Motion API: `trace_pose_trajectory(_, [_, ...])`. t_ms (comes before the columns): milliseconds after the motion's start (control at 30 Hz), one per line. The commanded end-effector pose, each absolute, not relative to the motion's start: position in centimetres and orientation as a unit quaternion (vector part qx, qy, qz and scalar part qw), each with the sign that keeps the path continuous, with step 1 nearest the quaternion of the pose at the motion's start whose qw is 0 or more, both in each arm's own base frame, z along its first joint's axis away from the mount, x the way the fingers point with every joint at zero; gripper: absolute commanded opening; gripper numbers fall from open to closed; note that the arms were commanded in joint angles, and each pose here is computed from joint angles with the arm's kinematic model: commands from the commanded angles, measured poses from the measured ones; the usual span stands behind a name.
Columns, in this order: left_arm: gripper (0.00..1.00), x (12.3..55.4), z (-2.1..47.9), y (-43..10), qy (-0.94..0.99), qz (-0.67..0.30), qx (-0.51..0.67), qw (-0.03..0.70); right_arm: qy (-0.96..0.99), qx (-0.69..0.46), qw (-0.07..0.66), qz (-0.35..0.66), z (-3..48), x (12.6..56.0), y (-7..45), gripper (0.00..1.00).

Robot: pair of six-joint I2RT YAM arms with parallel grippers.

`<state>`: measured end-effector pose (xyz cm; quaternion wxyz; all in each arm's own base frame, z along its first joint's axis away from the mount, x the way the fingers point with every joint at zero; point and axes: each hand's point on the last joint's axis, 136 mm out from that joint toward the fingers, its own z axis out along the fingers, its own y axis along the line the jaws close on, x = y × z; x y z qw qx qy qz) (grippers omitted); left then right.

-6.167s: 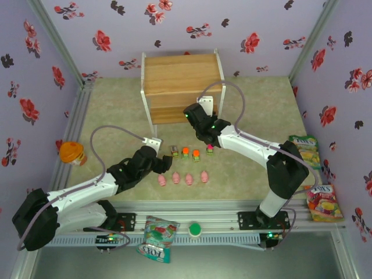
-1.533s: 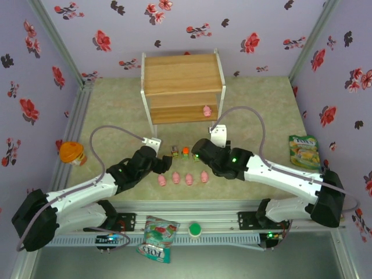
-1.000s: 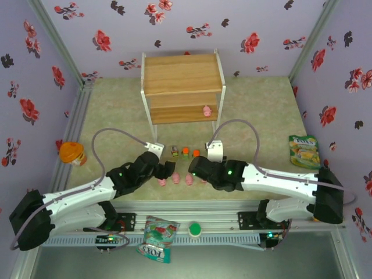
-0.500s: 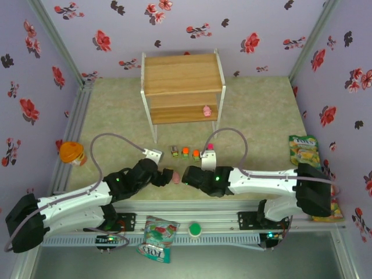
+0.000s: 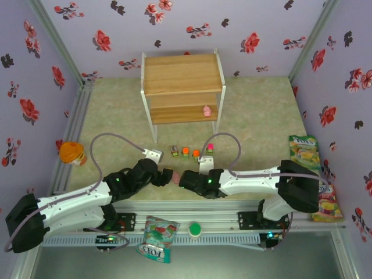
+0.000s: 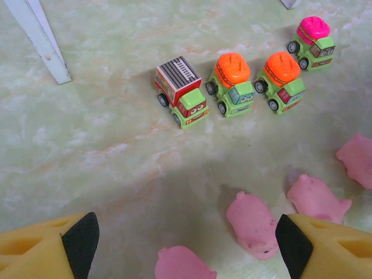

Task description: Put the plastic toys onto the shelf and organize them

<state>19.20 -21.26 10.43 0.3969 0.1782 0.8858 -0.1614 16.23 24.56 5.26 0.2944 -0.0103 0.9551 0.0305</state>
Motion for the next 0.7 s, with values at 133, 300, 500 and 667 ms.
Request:
trace_pose_trajectory(133, [0.84, 19.4, 10.2, -21.0, 0.887, -0.146, 0.177, 0.4, 0.952, 0.009, 0.307, 0.012, 4.3, 16.1, 23.6, 0.53])
trace_pose_trajectory(300, [0.84, 19.4, 10.2, -21.0, 0.887, -0.146, 0.177, 0.4, 0.951, 0.013, 0.308, 0.013, 3.7, 16.0, 23.6, 0.53])
trace_pose_trajectory(500, [0.84, 19.4, 10.2, -21.1, 0.887, -0.146, 0.178, 0.4, 0.951, 0.013, 0.309, 0.012, 3.4, 16.1, 23.6, 0.53])
trace_pose_trajectory(667, [0.84, 19.4, 10.1, -21.1, 0.887, -0.146, 0.178, 0.4, 0.95, 0.007, 0.313, 0.005, 3.4, 16.3, 23.4, 0.52])
